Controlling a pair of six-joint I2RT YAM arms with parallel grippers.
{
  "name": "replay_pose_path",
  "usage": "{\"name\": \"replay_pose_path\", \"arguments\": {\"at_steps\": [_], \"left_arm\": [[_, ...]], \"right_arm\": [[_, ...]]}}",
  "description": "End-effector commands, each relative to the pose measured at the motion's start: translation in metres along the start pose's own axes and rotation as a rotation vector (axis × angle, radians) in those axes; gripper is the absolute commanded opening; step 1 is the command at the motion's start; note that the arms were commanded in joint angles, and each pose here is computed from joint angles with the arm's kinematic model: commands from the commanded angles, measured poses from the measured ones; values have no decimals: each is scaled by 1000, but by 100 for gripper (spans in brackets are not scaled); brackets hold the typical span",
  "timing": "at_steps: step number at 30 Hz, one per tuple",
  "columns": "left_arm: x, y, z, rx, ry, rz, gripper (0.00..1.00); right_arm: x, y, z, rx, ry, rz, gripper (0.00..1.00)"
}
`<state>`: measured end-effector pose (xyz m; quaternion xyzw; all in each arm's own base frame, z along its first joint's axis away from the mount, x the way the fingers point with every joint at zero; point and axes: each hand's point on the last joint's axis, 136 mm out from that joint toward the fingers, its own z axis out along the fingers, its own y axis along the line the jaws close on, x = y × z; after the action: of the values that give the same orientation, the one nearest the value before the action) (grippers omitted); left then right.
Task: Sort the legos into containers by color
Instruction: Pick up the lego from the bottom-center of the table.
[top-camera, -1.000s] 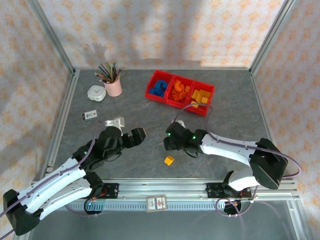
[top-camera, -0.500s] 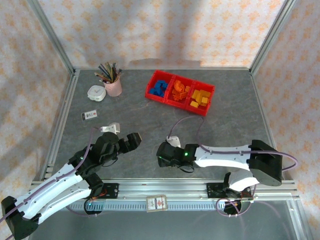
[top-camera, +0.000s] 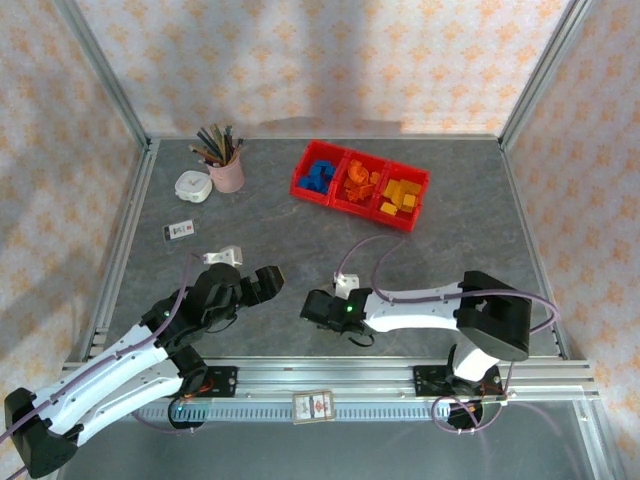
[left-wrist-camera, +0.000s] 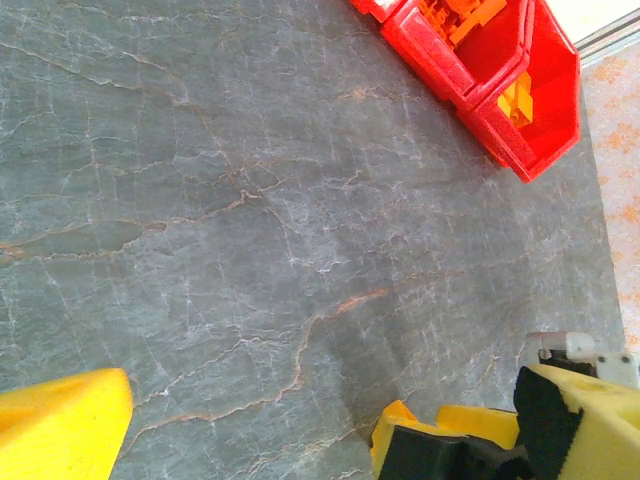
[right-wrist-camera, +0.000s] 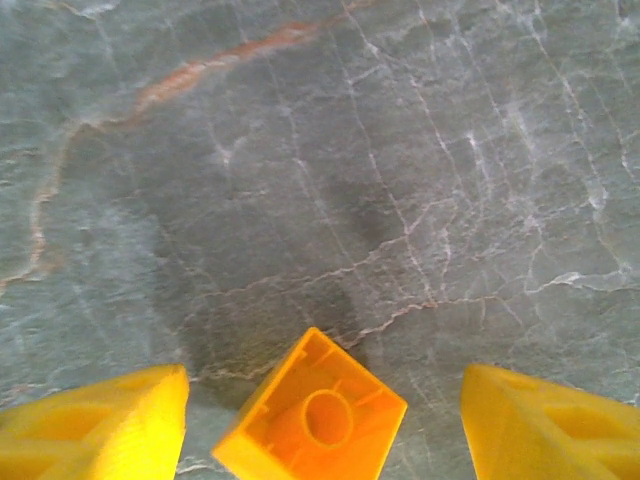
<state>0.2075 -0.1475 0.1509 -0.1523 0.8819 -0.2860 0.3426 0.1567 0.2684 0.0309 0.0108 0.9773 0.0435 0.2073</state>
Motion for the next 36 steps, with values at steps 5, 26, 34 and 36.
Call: {"name": "replay_pose_path", "arguments": {"at_steps": [5, 26, 34, 36], "left_arm": [[-1, 1, 4, -7, -9, 6, 99], [0, 1, 9, -11, -2, 16, 99], [-7, -11, 12, 1, -6, 35, 99], [-11, -18, 13, 14, -16, 43, 99]], "right_arm": [[10, -30, -7, 78, -7, 34, 66], [-2, -28, 6, 80, -48, -34, 38], [-61, -35, -27, 26, -164, 21, 34], [-90, -43, -34, 27, -209, 47, 34]]}}
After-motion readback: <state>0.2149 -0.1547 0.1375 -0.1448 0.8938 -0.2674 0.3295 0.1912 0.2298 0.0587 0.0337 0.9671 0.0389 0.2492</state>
